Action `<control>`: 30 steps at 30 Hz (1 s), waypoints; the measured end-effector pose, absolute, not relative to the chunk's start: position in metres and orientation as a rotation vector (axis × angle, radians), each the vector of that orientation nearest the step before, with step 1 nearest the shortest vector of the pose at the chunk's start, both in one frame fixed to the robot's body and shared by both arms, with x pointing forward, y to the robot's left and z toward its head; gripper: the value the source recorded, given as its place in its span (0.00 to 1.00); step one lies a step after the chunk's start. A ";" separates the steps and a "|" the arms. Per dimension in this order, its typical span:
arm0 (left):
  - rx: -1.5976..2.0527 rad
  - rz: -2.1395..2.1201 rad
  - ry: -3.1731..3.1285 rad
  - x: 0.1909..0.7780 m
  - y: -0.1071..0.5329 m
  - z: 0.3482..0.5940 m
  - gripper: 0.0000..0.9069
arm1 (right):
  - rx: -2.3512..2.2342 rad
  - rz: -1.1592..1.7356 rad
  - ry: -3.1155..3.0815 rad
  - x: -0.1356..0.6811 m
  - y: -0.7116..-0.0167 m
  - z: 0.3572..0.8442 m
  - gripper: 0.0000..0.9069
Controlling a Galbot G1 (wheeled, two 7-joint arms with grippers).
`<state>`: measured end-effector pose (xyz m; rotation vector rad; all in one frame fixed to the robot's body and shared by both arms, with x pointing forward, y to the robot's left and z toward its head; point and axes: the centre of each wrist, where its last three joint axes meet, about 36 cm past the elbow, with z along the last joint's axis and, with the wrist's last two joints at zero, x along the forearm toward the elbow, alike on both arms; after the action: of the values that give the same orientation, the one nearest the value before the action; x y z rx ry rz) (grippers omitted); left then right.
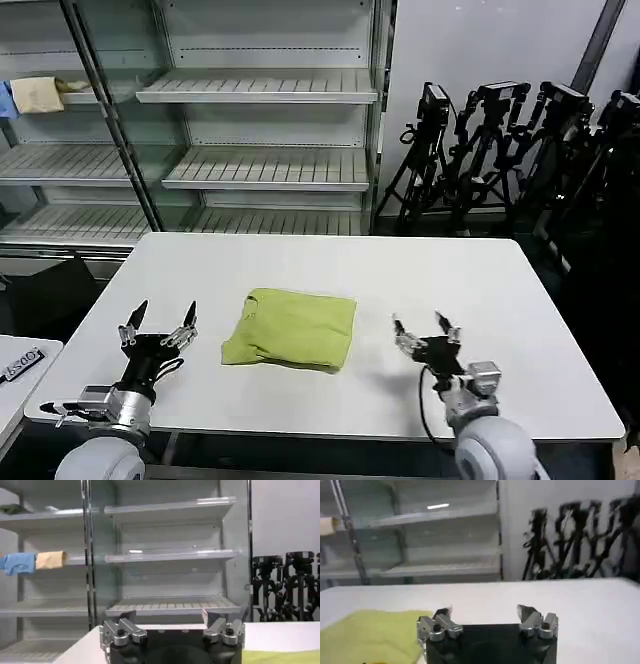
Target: Fold and organize the clothes.
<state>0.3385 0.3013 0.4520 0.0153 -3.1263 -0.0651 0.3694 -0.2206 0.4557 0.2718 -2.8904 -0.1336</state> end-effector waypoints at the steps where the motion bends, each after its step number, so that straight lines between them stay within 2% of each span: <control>1: 0.018 -0.064 -3.127 0.338 0.301 0.452 1.00 | 0.293 -0.166 -2.865 0.373 -0.215 0.455 1.00; 12: 0.012 -0.055 -3.115 0.334 0.301 0.448 1.00 | 0.513 -0.467 -2.611 0.410 -0.171 0.451 1.00; 25: -0.004 -0.055 -3.111 0.335 0.300 0.446 1.00 | 0.574 -0.618 -2.489 0.448 -0.159 0.439 0.99; 27: -0.007 -0.055 -3.111 0.335 0.300 0.446 1.00 | 0.578 -0.634 -2.478 0.451 -0.157 0.436 0.86; 28: -0.009 -0.056 -3.111 0.335 0.299 0.446 1.00 | 0.579 -0.641 -2.474 0.451 -0.157 0.435 0.69; 30: -0.011 -0.056 -3.110 0.335 0.299 0.446 1.00 | 0.574 -0.654 -2.469 0.453 -0.156 0.433 0.23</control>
<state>0.3347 0.2992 0.4458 -0.0114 -3.1104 -0.0562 0.4531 -0.1560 0.4330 0.5741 -2.4693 -0.6541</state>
